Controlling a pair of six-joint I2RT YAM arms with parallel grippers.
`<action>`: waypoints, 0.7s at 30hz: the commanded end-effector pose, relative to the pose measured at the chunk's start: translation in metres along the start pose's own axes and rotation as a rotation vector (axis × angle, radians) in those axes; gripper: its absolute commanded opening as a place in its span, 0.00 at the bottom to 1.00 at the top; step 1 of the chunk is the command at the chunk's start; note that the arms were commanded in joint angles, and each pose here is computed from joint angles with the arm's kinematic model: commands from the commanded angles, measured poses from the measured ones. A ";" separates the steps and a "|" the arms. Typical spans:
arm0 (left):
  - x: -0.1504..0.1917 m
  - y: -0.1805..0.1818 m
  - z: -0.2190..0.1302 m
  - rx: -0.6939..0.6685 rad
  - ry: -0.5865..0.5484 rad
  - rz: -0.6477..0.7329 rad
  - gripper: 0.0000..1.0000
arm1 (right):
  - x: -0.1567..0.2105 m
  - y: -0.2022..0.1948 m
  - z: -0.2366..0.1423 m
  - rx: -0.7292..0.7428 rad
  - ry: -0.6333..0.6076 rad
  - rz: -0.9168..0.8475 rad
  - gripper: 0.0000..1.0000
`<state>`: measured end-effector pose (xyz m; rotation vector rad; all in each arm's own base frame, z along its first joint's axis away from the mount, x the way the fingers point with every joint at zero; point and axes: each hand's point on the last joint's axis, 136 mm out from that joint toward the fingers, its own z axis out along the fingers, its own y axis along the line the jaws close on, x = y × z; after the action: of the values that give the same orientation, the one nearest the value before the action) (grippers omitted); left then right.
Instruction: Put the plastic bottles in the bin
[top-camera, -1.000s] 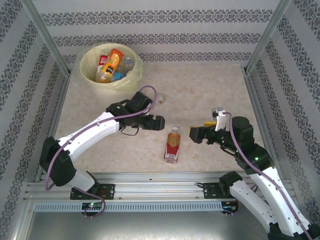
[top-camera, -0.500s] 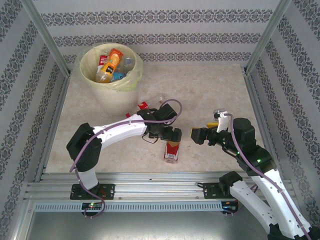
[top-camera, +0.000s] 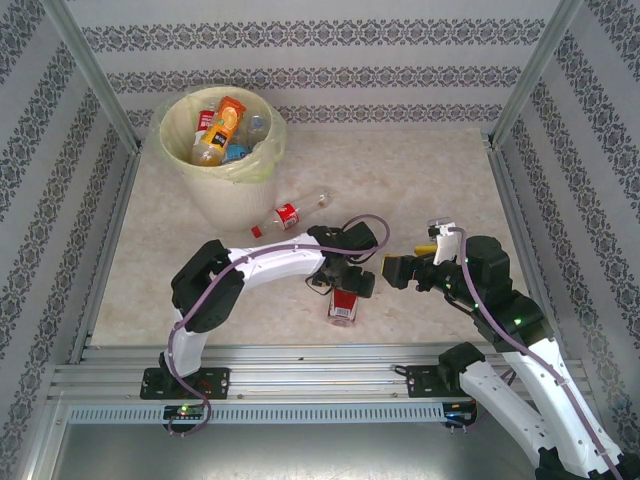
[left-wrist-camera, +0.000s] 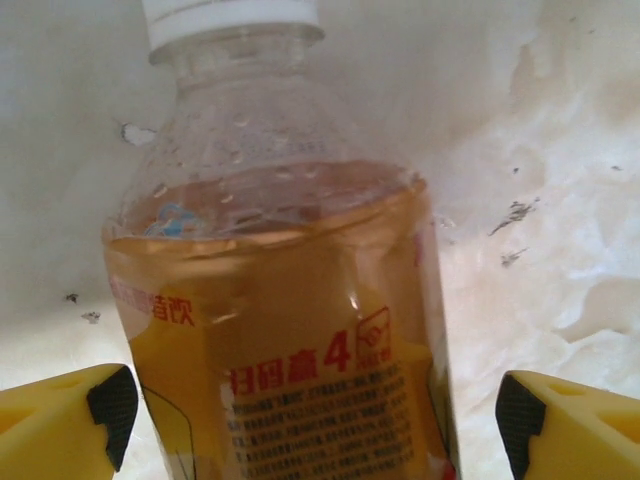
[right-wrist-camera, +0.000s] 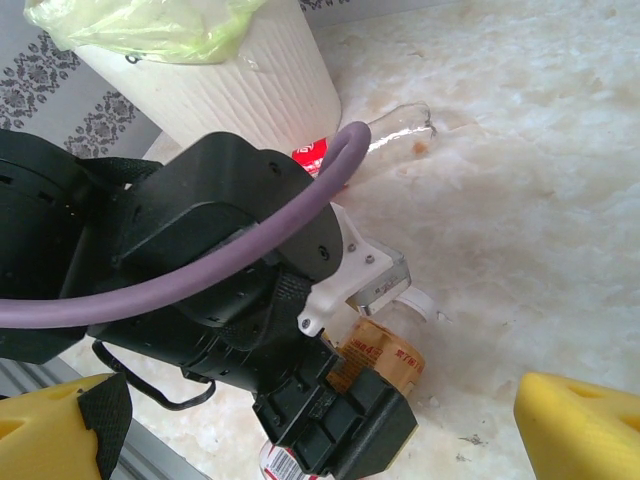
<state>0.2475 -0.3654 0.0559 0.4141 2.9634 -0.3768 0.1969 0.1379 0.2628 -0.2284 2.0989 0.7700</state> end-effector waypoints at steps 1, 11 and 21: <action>0.012 0.003 0.002 -0.061 0.046 0.048 0.91 | -0.005 0.003 -0.005 0.002 -0.021 -0.020 0.98; 0.017 0.007 0.002 -0.094 0.074 0.090 0.77 | -0.004 0.001 -0.003 0.005 -0.017 -0.018 0.98; 0.010 0.010 -0.017 -0.105 0.036 0.124 0.63 | -0.005 0.002 -0.003 0.001 -0.019 -0.018 0.98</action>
<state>0.2377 -0.3534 0.0502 0.5464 2.9921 -0.2324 0.1969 0.1379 0.2628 -0.2284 2.0989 0.7700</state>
